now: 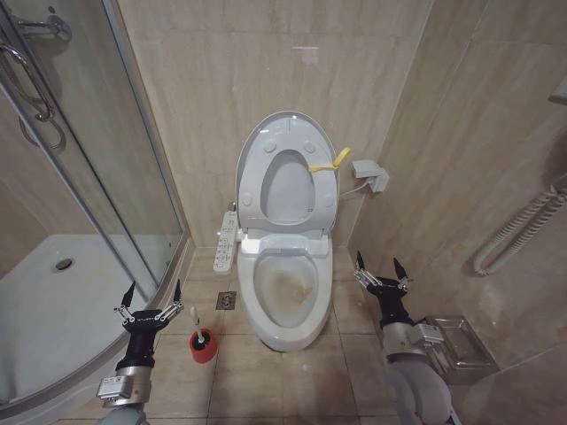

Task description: Open the toilet lid, clean the toilet bowl with a toilet brush, close the toilet lid, and flush.

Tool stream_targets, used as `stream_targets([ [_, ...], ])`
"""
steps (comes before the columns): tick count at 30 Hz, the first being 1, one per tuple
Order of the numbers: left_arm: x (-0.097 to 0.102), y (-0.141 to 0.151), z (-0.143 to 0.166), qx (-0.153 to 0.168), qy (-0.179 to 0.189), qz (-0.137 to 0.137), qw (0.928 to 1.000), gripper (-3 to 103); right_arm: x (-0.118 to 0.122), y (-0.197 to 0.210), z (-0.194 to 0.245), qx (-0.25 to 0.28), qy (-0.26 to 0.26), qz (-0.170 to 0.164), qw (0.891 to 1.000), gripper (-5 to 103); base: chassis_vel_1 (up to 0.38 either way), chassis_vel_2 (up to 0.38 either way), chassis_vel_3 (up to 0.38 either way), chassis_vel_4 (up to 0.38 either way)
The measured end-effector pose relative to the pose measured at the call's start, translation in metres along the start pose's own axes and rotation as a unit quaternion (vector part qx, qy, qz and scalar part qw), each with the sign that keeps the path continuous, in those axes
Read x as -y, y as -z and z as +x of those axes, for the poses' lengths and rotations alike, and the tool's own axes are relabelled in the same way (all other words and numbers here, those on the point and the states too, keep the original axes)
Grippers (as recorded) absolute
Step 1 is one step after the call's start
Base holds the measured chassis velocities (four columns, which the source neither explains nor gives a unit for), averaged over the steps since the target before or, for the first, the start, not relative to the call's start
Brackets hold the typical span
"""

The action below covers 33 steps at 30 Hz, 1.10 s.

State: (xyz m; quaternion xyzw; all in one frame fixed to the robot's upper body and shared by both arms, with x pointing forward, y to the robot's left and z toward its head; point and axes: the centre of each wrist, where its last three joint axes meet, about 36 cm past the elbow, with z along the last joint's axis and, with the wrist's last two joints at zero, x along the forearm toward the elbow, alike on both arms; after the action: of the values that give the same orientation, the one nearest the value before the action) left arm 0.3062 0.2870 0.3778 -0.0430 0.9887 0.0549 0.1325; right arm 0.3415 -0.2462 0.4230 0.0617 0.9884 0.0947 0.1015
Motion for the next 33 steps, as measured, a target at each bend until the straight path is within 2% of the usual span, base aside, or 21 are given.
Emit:
stream_targets([
  [33,0.0000,0.0000,0.0000,0.000,0.000,0.000,1.0000,100,0.0000,0.0000,0.0000,0.000,0.000,0.000,1.000,100,0.000,0.000,0.000,0.000],
])
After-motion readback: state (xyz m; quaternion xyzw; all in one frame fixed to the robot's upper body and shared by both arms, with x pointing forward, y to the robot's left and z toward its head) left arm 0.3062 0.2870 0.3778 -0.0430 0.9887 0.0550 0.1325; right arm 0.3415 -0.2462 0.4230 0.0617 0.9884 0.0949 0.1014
